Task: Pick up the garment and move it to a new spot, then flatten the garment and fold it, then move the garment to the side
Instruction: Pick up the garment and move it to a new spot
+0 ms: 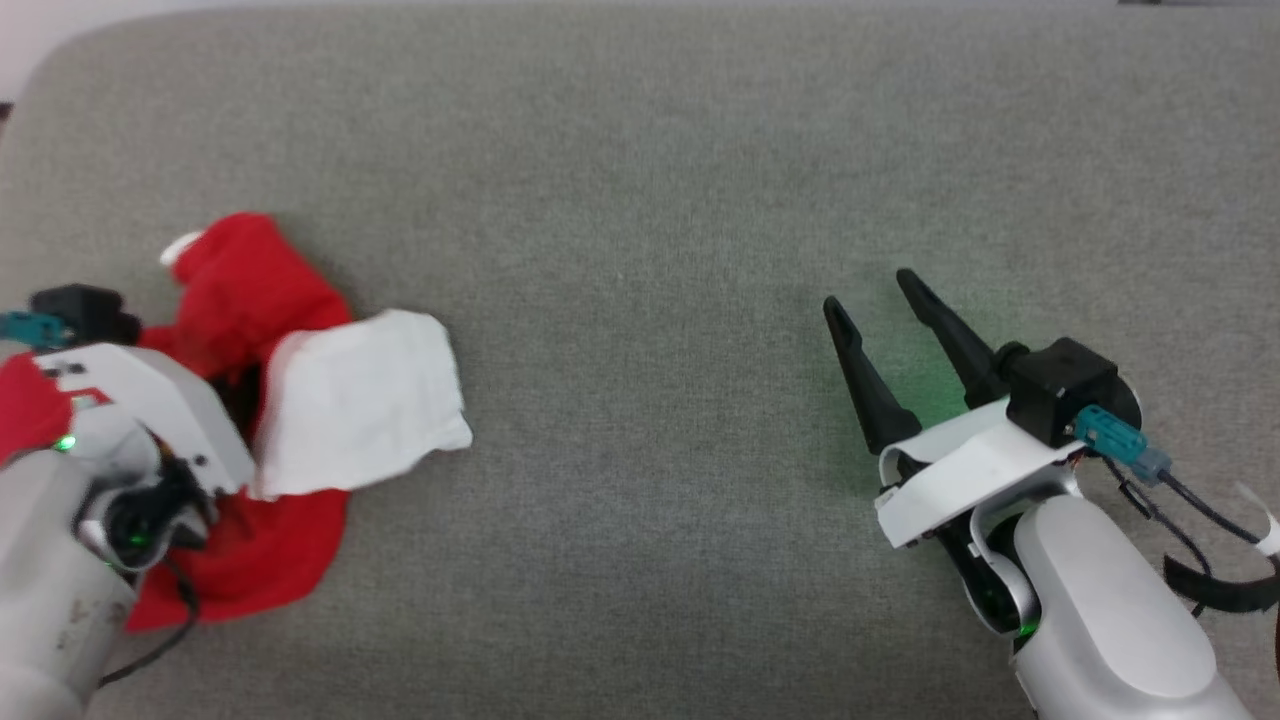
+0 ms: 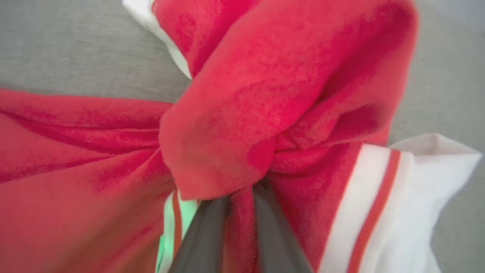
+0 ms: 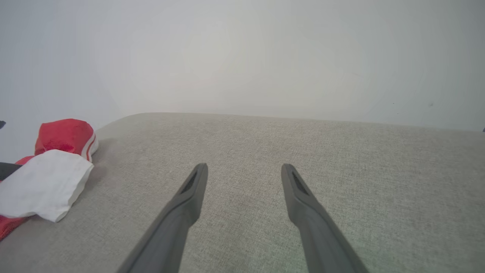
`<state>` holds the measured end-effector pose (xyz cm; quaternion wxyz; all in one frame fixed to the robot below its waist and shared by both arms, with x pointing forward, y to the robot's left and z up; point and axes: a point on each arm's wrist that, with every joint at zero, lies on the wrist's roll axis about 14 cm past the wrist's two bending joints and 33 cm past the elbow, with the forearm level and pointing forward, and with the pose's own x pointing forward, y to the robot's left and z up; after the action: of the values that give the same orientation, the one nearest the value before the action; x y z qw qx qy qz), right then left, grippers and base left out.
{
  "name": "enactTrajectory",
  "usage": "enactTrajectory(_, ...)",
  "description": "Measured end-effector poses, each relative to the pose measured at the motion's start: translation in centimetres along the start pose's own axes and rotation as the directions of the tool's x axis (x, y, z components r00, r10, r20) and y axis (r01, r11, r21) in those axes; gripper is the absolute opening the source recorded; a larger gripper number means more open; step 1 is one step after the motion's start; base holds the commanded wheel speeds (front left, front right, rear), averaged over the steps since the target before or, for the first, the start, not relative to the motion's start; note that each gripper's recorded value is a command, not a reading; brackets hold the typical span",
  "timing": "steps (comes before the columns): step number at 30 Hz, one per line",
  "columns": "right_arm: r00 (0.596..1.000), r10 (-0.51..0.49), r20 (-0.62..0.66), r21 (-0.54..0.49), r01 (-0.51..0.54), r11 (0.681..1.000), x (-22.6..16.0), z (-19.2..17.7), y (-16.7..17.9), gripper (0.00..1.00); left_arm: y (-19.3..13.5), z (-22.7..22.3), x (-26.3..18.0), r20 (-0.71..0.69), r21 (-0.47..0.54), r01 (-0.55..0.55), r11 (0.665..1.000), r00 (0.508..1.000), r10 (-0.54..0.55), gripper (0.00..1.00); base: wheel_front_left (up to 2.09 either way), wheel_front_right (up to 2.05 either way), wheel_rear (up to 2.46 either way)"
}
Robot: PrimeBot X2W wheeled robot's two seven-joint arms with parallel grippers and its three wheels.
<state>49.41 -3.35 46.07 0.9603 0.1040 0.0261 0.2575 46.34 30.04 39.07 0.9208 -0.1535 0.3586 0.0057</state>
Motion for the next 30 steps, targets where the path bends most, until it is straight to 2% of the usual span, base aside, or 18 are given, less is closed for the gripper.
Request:
enactTrajectory(3, 1.000, -0.020, 0.024, 0.013, 0.019, 1.000, -0.5, 1.0, 0.0, 1.00, -2.0, 2.7, -1.0, 0.124, 0.042, 0.060, 0.997, 0.990, -0.064, 0.00, 0.00, 0.00, 0.00)
enactTrajectory(7, 0.994, -0.084, 0.066, 0.026, 0.082, 0.996, -1.7, 2.7, -1.2, 1.00, -4.9, 7.6, -3.4, 0.291, 0.113, 0.134, 0.985, 0.943, -0.162, 0.00, 0.00, 0.00, 0.00)
enactTrajectory(9, 0.987, -0.132, 0.095, 0.034, 0.129, 0.991, -2.5, 3.7, -2.4, 1.00, -7.1, 8.7, -4.1, 0.317, 0.169, 0.184, 0.968, 0.920, -0.230, 0.00, 0.00, 0.00, 0.00)
enactTrajectory(12, 0.967, -0.219, 0.129, 0.042, 0.216, 0.976, -4.3, 5.0, -4.9, 1.00, -11.7, 9.9, -4.8, 0.328, 0.265, 0.277, 0.924, 0.875, -0.356, 0.00, 0.00, 0.00, 0.00)
enactTrajectory(17, 0.921, -0.355, 0.161, 0.046, 0.353, 0.935, -8.4, 6.1, -8.7, 1.00, -20.1, 10.7, -6.2, 0.284, 0.420, 0.421, 0.804, 0.780, -0.557, 0.00, 0.00, 0.00, 0.00)
enactTrajectory(22, 0.863, -0.460, 0.210, 0.067, 0.457, 0.887, -11.6, 7.6, -11.4, 1.00, -28.0, 9.0, -7.0, 0.142, 0.499, 0.564, 0.658, 0.696, -0.704, 0.00, 0.00, 0.00, 0.00)
enactTrajectory(27, 0.807, -0.539, 0.240, 0.095, 0.533, 0.841, -14.1, 8.5, -13.3, 1.00, -34.4, 6.3, -6.9, -0.008, 0.516, 0.682, 0.519, 0.610, -0.793, 0.00, 0.00, 0.00, 0.00)
enactTrajectory(30, 0.782, -0.575, 0.241, 0.107, 0.567, 0.817, -15.3, 8.4, -14.1, 1.00, -36.9, 5.1, -6.0, -0.067, 0.489, 0.730, 0.478, 0.577, -0.814, 0.00, 0.00, 0.00, 0.00)
